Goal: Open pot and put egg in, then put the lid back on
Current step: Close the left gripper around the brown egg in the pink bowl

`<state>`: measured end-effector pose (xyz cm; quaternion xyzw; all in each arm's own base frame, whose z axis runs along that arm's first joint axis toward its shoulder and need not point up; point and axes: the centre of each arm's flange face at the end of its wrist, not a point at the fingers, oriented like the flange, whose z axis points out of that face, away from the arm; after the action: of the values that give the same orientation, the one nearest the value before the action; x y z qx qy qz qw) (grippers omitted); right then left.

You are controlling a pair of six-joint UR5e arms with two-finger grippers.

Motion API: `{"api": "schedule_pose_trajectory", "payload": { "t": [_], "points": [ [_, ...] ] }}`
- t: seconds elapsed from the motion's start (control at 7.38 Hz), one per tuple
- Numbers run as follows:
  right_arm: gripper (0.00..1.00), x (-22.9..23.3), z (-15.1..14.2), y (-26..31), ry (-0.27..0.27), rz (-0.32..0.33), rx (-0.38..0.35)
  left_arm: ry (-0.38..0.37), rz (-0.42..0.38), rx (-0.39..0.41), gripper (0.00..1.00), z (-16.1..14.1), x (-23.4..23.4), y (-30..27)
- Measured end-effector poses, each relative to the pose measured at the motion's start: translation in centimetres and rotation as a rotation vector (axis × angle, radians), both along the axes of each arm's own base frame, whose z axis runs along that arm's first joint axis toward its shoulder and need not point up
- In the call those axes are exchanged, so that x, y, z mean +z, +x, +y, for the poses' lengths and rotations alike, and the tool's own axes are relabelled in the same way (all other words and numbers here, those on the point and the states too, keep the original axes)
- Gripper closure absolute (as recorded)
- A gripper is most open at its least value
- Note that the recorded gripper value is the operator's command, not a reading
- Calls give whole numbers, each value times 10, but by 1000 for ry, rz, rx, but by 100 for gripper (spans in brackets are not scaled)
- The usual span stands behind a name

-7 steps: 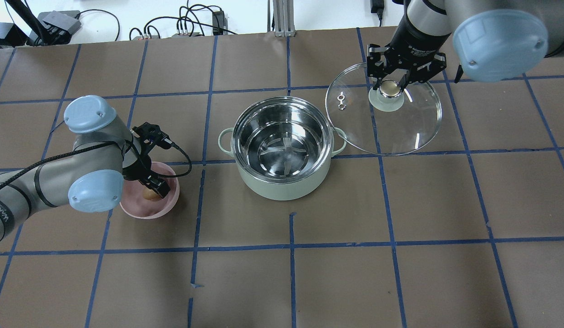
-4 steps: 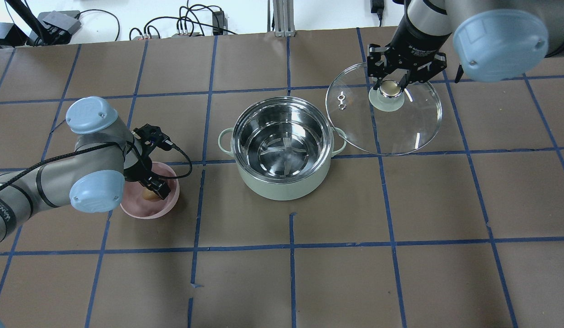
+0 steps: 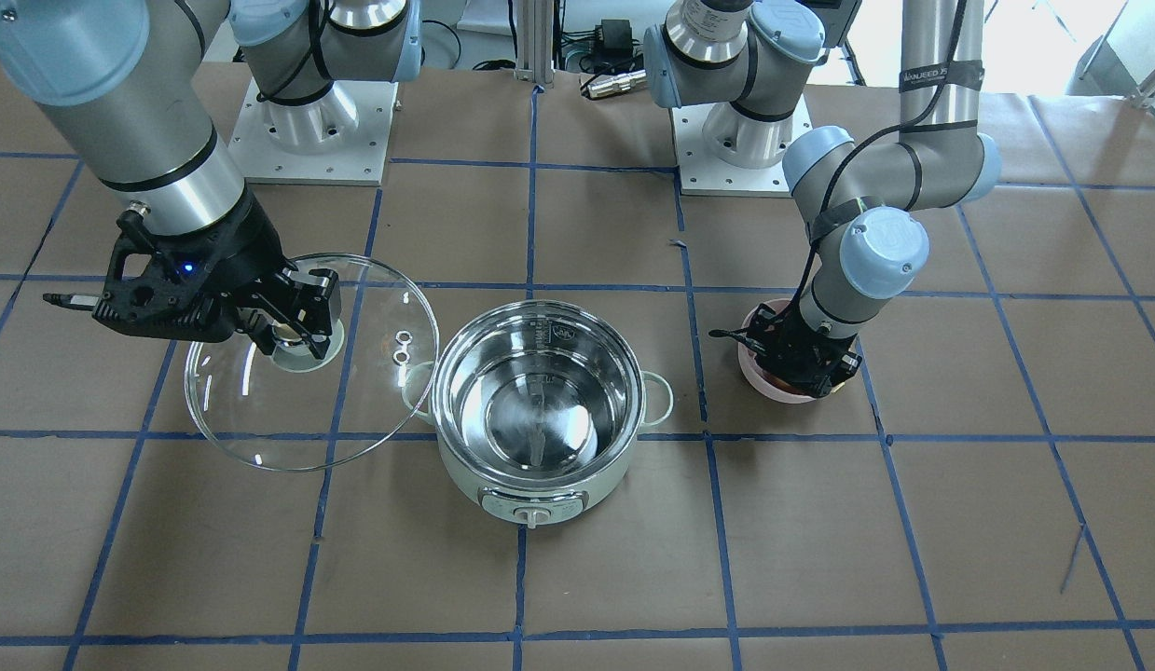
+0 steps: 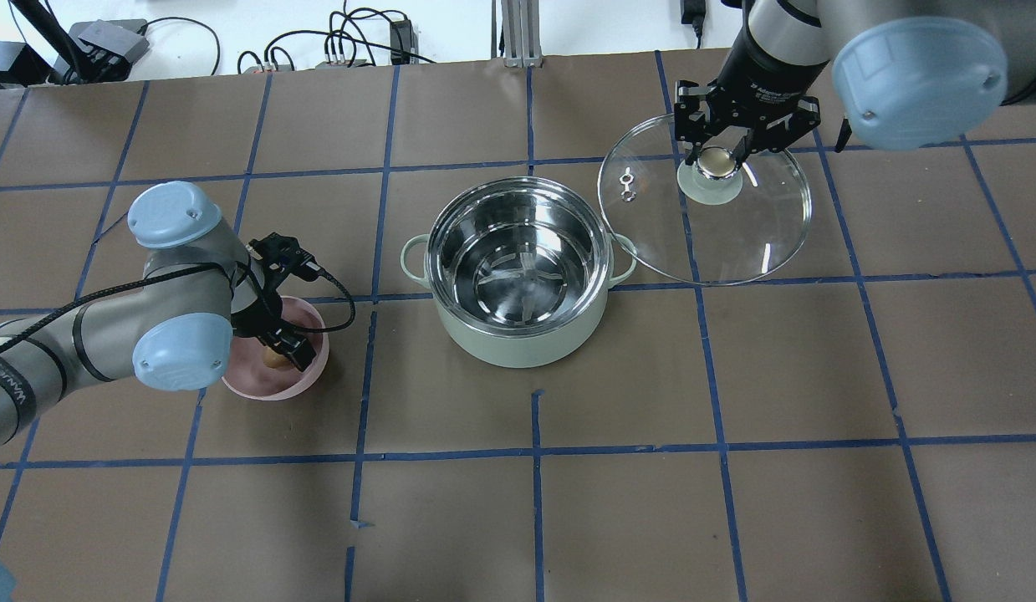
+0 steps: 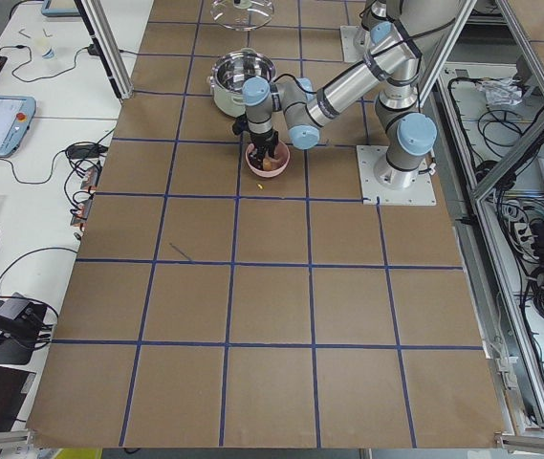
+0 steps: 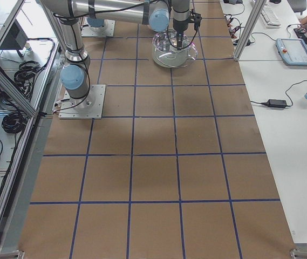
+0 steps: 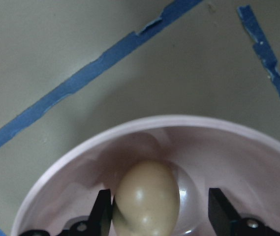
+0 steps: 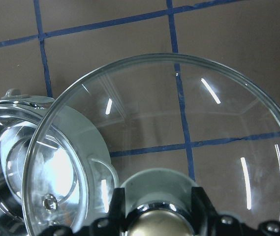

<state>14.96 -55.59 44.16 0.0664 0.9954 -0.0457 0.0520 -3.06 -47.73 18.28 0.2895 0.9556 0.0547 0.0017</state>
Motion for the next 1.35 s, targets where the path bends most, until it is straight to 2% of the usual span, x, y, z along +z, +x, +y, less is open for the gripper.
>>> {"api": "schedule_pose_trajectory", "payload": {
  "t": [0.27,0.54,0.68,0.95,1.22,1.35],
  "points": [
    [67,0,0,-1,-1,0,-1,8,5,3,30,0,-4,0],
    [67,0,0,0,-1,0,0,11,7,5,63,0,-5,0],
    [67,0,0,0,0,0,0,11,7,5,74,0,-5,0],
    [67,0,0,0,-2,-1,1,11,6,5,87,0,-5,-1],
    [67,0,0,0,-1,0,0,10,4,5,95,-1,-5,0],
    [67,0,0,0,-1,0,0,7,3,5,95,-2,-3,0]
  ]
}}
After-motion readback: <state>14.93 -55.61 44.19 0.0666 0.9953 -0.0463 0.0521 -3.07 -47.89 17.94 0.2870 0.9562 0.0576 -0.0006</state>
